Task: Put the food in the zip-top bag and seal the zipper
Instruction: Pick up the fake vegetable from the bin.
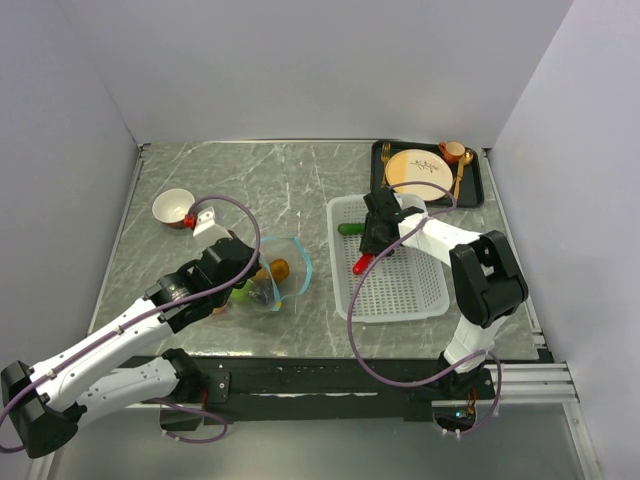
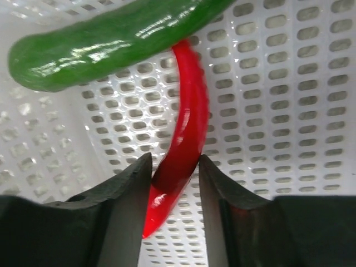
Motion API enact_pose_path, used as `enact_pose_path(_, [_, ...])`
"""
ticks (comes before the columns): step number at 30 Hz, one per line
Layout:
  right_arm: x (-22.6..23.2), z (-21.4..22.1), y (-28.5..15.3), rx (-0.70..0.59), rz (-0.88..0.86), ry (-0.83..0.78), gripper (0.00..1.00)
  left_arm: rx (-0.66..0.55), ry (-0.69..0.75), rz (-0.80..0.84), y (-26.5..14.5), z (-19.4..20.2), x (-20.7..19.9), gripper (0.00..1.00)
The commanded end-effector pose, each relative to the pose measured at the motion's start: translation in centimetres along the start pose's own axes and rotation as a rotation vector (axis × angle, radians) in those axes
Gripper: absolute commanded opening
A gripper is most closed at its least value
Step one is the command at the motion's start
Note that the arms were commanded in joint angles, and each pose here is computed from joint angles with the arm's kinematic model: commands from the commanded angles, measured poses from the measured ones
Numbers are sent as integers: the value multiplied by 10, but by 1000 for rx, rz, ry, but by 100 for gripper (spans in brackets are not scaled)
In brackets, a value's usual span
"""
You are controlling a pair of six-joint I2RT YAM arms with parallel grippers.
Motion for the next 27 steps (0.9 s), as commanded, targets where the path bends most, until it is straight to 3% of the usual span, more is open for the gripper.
enact_pose_path(1, [-2, -19, -12, -64, 27, -61, 43, -35, -25, 31, -5, -15, -7, 7])
enact_pose_path(9, [-21, -19, -18, -60, 123, -163, 47, -27, -25, 37, -5, -12, -8, 7])
enact_pose_path(16, [-20, -19, -33, -48, 95, -179, 69, -26, -26, 36, -4, -11, -7, 7])
enact_pose_path(27, [-15, 3, -43, 95, 2, -238, 67, -33, -24, 34, -6, -13, -6, 8])
Point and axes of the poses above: each gripper's point midway between its finger pads, its own y axis out along the fingers, its own x axis along the line the jaws close on, z = x × y, the point moved 4 cm from there along -y, back along the fingers, and after that the axes turned 14 degrees about y, right-handed, at the moved point
